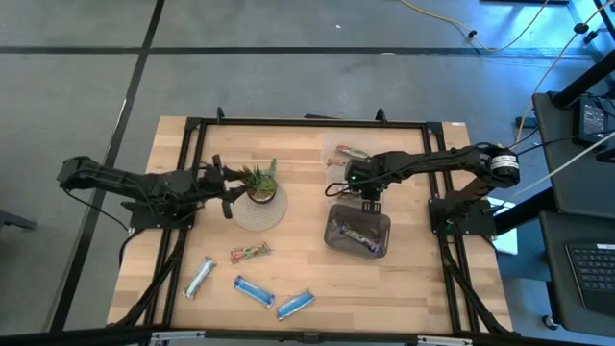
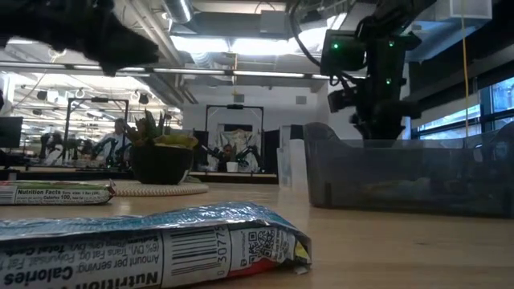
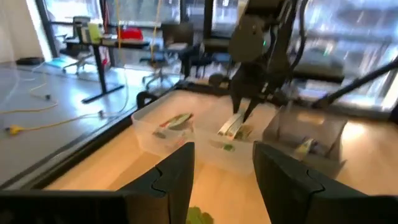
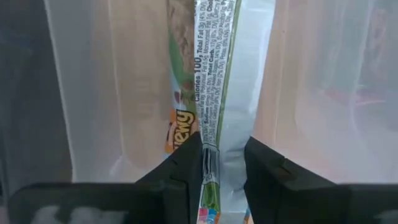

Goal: Pick and place Granola Bars by type
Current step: Put the top yellow granola bar into the bottom transparent bin, then put the top red granola bar into the top transparent bin

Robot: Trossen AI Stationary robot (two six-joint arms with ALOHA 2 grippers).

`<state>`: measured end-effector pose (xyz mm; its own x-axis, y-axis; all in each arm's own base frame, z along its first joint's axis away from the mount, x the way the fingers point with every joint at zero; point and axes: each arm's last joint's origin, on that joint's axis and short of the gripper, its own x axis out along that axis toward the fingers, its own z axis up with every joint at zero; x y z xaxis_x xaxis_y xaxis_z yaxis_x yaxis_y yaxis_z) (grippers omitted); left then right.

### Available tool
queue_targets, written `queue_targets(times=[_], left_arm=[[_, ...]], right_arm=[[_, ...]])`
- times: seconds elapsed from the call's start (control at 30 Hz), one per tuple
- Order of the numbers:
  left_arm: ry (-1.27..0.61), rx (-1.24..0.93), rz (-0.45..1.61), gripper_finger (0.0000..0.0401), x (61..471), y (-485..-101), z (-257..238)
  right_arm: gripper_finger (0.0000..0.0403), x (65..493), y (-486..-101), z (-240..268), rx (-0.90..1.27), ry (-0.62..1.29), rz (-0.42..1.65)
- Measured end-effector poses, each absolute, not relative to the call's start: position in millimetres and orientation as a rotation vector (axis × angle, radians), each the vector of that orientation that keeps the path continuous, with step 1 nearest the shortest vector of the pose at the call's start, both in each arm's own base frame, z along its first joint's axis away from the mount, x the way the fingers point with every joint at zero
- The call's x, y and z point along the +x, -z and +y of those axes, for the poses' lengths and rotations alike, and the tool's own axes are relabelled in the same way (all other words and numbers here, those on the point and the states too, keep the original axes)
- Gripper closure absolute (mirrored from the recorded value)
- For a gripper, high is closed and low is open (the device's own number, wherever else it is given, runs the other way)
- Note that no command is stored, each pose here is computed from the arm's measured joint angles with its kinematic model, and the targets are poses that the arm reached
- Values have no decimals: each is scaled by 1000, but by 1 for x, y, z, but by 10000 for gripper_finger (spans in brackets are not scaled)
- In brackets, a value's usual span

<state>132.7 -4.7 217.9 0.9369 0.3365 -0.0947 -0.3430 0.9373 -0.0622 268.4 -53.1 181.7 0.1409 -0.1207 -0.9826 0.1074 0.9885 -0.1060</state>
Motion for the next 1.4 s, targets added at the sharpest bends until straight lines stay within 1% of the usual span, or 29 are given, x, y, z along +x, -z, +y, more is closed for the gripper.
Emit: queue_targets(times=[0.13, 0.3, 0.4, 0.5, 0.67, 0.8, 1.0, 1.17, 1.27, 1.4], left_arm=[[-351, -3, 235, 244, 151, -243, -7], [-352, 34, 501, 244, 170, -263, -13], [-348, 26, 620, 244, 181, -269, -19], [-291, 6, 693, 244, 193, -272, -28], [-196, -97, 733, 244, 208, -272, -41], [-168, -160, 741, 244, 213, -268, -46], [-108, -177, 772, 244, 215, -265, -50], [-110, -178, 775, 241, 215, -265, -49], [-108, -187, 776, 225, 215, -265, -49], [-114, -205, 776, 185, 215, -265, -50]], right_arm=[[304, 269, -182, -53, -52, 135, 1417], [300, 271, -182, -54, -31, 157, 1390], [275, 272, -182, -54, -30, 159, 1384], [234, 272, -182, -54, -28, 161, 1379], [168, 273, -183, -54, -31, 161, 1374], [141, 275, -183, -55, -34, 163, 1348], [131, 281, -185, -56, -39, 170, 1290], [131, 281, -185, -56, -33, 174, 1290], [131, 281, -185, -56, -33, 174, 1290], [131, 281, -184, -56, -33, 174, 1290]])
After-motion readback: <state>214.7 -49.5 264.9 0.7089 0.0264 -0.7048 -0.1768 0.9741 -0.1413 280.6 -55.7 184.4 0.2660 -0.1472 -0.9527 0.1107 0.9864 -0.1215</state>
